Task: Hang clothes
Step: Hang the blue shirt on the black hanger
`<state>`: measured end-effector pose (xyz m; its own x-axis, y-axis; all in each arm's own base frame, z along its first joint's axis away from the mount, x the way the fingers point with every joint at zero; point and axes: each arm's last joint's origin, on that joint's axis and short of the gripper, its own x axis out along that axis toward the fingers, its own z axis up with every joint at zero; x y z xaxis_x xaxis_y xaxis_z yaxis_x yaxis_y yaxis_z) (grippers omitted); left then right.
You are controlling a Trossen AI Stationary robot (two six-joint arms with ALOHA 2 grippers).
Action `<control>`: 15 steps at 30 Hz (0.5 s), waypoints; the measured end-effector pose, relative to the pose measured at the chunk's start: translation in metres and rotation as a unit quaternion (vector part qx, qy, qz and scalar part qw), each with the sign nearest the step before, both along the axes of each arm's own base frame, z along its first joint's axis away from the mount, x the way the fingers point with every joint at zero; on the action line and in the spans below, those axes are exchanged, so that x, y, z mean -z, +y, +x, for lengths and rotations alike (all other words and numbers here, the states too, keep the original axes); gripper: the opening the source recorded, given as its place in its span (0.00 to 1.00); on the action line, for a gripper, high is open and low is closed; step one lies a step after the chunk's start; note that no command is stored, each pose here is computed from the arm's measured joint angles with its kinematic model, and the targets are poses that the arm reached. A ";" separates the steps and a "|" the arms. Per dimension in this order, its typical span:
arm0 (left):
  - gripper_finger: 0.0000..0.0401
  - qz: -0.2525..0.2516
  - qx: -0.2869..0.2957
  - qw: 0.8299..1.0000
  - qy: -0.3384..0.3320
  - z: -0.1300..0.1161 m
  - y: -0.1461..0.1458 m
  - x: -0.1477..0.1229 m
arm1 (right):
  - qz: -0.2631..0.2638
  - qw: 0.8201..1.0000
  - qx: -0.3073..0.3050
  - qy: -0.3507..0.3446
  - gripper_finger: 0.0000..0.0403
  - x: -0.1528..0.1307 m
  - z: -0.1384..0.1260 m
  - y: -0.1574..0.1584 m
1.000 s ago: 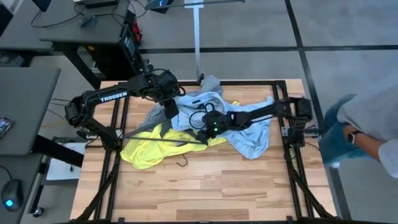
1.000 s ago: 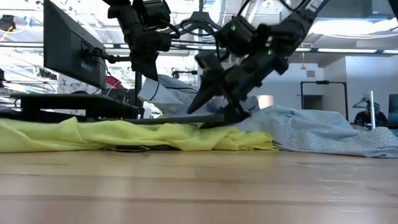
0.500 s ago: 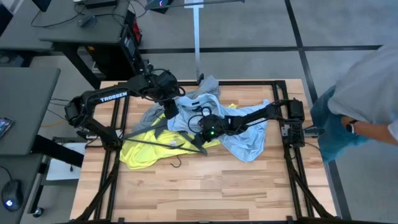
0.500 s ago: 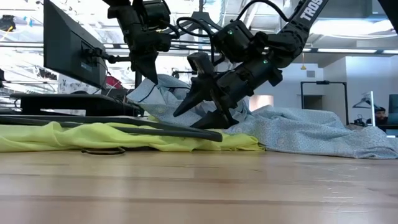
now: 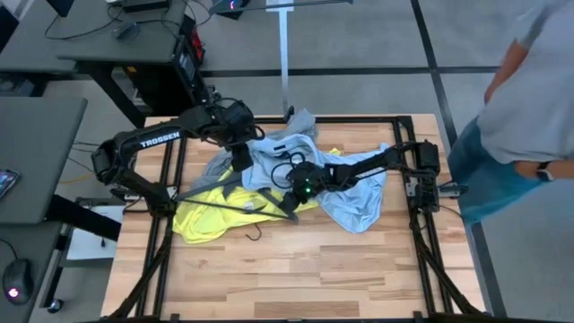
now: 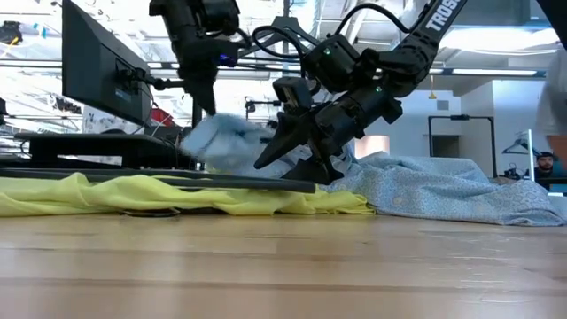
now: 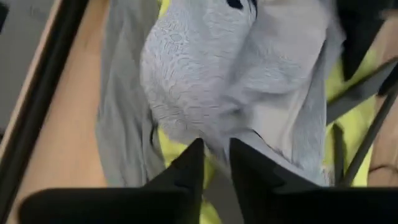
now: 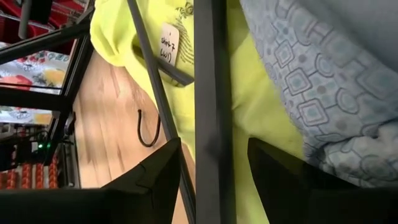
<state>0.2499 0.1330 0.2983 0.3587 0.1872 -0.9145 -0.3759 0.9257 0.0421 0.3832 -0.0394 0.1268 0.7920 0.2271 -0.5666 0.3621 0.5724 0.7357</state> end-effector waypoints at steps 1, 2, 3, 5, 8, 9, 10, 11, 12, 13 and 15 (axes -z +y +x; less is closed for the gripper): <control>0.24 -0.006 -0.019 1.000 0.008 -0.004 -0.001 -0.001 | -0.002 1.000 -0.004 0.000 0.43 0.000 0.000 0.000; 0.27 -0.010 -0.049 0.999 0.013 -0.007 -0.002 -0.002 | -0.006 1.000 -0.008 -0.001 0.43 0.000 0.000 0.000; 0.30 -0.019 -0.083 0.996 0.013 -0.010 -0.003 -0.004 | -0.009 1.000 -0.011 0.000 0.43 0.000 0.000 0.000; 0.33 -0.052 -0.125 0.991 0.011 -0.015 -0.012 -0.007 | -0.010 1.000 -0.012 0.001 0.43 0.001 -0.001 0.000; 0.34 -0.087 -0.100 0.991 0.004 -0.014 -0.044 -0.011 | -0.010 1.000 -0.014 0.001 0.43 0.001 -0.001 0.000; 0.34 -0.091 -0.088 0.992 0.011 -0.014 -0.057 -0.008 | -0.011 1.000 -0.013 0.001 0.43 0.001 -0.001 -0.001; 0.34 -0.096 -0.079 0.992 0.022 -0.014 -0.069 -0.002 | -0.012 1.000 -0.013 0.001 0.43 0.001 -0.001 -0.001; 0.34 -0.096 -0.069 0.992 0.033 -0.013 -0.080 0.004 | -0.013 1.000 -0.015 0.001 0.43 0.001 -0.001 -0.002; 0.33 -0.097 -0.059 0.993 0.037 -0.011 -0.093 0.012 | -0.016 1.000 -0.018 0.000 0.43 0.001 -0.001 -0.002; 0.33 -0.098 -0.051 0.993 0.042 -0.010 -0.105 0.021 | -0.018 1.000 -0.019 -0.001 0.43 0.001 -0.001 -0.002; 0.33 -0.105 -0.033 0.993 0.041 -0.008 -0.127 0.040 | -0.019 1.000 -0.019 -0.001 0.43 0.001 -0.001 -0.003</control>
